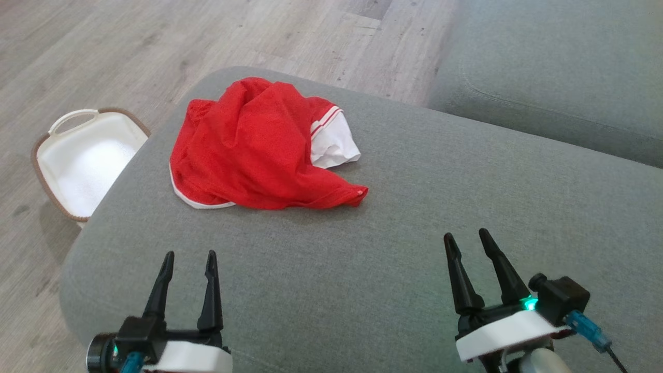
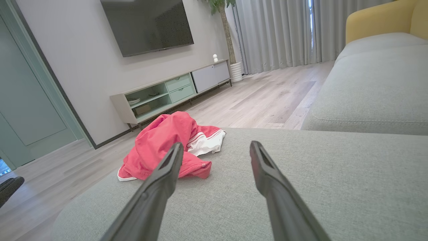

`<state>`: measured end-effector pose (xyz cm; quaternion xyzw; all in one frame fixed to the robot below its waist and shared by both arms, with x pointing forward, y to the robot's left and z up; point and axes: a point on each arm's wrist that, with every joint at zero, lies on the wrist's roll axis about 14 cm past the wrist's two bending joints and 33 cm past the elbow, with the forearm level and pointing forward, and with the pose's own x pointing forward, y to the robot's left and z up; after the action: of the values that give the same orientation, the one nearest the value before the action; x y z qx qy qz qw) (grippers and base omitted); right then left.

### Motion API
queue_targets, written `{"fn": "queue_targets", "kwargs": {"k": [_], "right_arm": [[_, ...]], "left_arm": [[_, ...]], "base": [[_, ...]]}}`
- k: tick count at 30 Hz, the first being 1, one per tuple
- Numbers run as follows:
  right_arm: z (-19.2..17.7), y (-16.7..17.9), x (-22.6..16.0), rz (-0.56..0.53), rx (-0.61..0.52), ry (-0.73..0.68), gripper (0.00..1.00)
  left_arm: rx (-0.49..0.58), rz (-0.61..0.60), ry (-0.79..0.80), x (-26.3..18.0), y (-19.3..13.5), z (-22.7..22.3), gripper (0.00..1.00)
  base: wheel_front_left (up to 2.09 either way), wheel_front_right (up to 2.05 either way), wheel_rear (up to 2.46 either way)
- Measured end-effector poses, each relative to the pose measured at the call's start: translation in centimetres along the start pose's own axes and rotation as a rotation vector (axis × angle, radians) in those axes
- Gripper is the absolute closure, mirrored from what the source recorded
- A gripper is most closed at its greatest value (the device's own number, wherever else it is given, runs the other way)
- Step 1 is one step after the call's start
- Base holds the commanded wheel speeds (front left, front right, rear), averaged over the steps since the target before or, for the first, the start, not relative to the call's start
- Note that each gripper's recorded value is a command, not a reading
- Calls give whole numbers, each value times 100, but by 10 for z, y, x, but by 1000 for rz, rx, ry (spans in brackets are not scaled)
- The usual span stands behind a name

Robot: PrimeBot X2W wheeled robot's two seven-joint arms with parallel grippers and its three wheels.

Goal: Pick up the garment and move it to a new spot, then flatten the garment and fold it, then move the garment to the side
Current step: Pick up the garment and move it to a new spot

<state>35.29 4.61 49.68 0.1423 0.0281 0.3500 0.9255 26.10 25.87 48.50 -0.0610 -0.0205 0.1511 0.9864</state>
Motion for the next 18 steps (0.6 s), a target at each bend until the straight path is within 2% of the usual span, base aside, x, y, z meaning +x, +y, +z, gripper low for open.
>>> {"fn": "queue_targets", "kwargs": {"k": [12,18], "right_arm": [[-17,-4,-2,-9,24,44,0],[-21,-25,3,-46,4,47,0]], "left_arm": [[42,32,9,4,16,1,0],[162,-6,-50,50,30,32,0]], "base": [[0,0,0],[0,0,0]]}}
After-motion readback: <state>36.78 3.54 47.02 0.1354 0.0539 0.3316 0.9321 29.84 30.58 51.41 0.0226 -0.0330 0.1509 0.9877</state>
